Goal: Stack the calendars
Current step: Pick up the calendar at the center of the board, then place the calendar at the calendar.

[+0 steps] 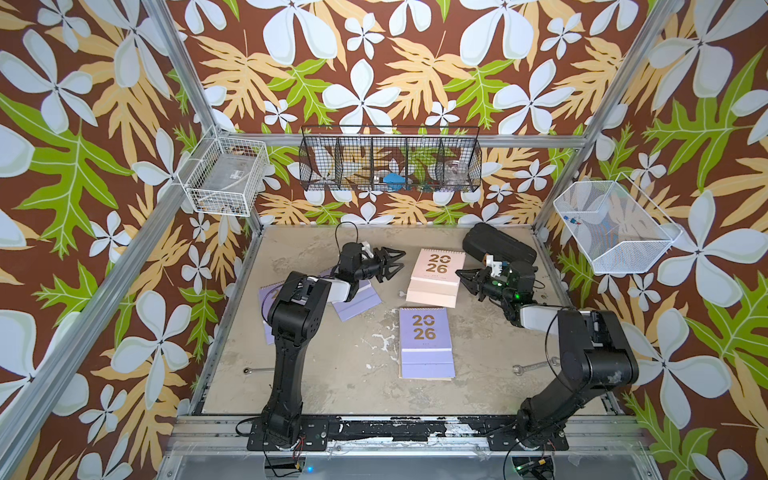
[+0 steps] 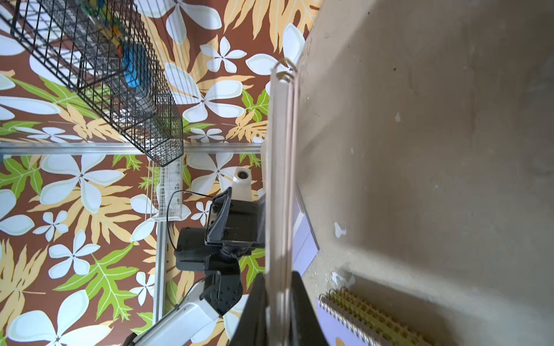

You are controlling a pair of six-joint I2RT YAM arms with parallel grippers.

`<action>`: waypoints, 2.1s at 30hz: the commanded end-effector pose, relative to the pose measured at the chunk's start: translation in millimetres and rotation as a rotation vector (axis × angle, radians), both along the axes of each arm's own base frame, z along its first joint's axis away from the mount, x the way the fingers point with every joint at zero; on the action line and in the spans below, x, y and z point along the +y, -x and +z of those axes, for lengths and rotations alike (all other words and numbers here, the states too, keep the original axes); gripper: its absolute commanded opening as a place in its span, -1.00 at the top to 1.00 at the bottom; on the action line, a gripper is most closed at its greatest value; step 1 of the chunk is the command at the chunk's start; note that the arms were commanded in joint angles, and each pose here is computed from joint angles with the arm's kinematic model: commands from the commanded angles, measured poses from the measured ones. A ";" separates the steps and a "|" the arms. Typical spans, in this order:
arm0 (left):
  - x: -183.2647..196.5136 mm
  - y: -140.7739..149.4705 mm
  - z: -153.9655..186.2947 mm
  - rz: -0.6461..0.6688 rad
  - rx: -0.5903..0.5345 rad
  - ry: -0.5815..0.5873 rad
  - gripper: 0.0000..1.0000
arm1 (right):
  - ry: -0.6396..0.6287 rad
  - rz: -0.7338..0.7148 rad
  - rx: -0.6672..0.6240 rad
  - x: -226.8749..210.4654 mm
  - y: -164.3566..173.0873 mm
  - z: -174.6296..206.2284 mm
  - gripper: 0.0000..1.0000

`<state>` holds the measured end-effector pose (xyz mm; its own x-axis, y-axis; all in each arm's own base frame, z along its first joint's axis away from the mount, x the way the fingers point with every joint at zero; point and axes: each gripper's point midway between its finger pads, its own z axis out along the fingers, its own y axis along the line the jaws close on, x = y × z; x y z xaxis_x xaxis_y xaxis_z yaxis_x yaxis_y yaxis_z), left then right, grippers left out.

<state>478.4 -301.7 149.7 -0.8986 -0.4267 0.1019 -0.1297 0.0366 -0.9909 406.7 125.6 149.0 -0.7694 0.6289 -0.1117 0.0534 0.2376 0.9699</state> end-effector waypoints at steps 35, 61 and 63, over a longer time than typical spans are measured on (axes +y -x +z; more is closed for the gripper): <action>116.8 168.8 -28.1 0.161 -0.024 -0.543 -0.22 | 0.099 0.337 -0.129 39.1 165.9 -1.1 0.89; 115.0 178.0 -51.3 0.120 0.009 -0.549 -0.22 | 0.099 0.329 -0.089 49.6 146.3 -22.5 0.89; 114.8 178.1 -51.9 0.119 0.010 -0.550 -0.22 | 0.099 0.326 -0.089 49.5 145.1 -23.2 0.89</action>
<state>299.8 -184.5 95.2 -0.8368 -0.5263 -0.1508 -0.1892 0.5365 -0.8224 255.9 173.6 115.0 -0.9238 0.3363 -0.1832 -0.0644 0.3351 0.9400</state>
